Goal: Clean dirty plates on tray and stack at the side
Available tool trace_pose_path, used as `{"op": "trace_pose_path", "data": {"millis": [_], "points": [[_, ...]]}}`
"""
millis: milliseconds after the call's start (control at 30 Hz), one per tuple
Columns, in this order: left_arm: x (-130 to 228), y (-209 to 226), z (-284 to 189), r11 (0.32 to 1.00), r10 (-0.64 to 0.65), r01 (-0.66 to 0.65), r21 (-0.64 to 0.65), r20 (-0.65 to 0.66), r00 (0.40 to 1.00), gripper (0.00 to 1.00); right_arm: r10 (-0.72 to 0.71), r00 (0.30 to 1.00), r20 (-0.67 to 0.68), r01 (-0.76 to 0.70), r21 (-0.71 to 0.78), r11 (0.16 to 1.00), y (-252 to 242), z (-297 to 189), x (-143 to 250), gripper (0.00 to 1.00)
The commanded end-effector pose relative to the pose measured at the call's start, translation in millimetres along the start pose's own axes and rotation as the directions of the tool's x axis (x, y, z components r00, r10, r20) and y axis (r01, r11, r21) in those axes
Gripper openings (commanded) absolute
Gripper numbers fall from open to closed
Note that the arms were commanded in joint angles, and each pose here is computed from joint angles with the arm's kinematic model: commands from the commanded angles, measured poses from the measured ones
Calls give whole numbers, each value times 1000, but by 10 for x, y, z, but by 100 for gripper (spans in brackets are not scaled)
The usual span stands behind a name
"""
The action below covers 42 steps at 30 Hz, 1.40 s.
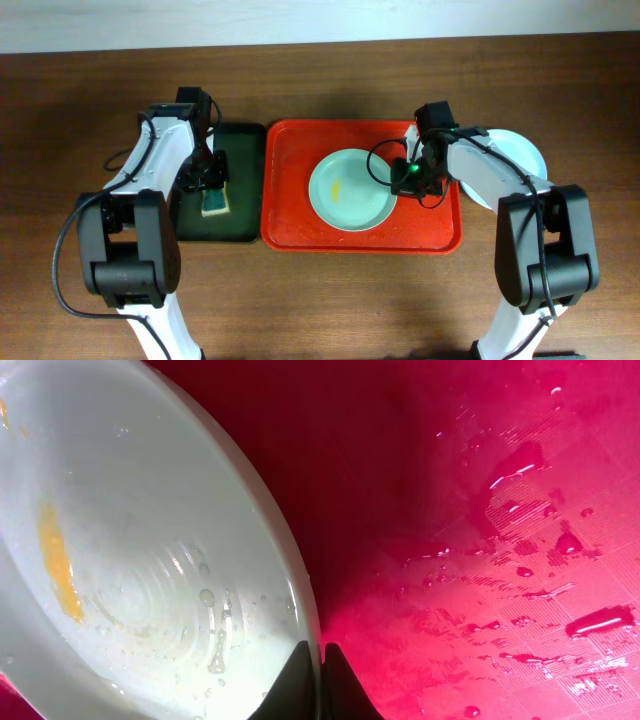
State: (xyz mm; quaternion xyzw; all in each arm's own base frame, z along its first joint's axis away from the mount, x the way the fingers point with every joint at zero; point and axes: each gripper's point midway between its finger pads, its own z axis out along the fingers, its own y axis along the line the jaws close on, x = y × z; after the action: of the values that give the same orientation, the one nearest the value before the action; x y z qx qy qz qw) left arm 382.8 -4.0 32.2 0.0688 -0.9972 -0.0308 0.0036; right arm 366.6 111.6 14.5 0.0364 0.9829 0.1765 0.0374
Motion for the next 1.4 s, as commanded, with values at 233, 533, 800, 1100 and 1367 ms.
{"op": "trace_pose_path", "data": {"millis": [233, 533, 800, 1100, 1367], "points": [[101, -34, 367, 1000, 17, -16, 3, -100, 995, 22, -8, 1000, -13, 8, 16, 1000, -34, 38, 33, 5], [59, -167, 301, 993, 66, -57, 101, -82, 994, 0, -8, 1000, -11, 8, 15, 1000, -32, 38, 30, 31], [-167, -160, -576, 988, 46, -70, 137, 176, 983, 0, -19, 1000, 20, 19, 7, 1000, 51, -88, -121, 57], [-209, -111, -1477, 983, 31, -104, 148, 428, 903, 0, -3, 1000, -26, 3, 19, 1000, 42, -129, -27, 11], [-277, -154, -1272, 980, 50, -131, 149, 452, 891, 0, -18, 999, -39, 18, 20, 1000, 89, -89, 24, 29]]}}
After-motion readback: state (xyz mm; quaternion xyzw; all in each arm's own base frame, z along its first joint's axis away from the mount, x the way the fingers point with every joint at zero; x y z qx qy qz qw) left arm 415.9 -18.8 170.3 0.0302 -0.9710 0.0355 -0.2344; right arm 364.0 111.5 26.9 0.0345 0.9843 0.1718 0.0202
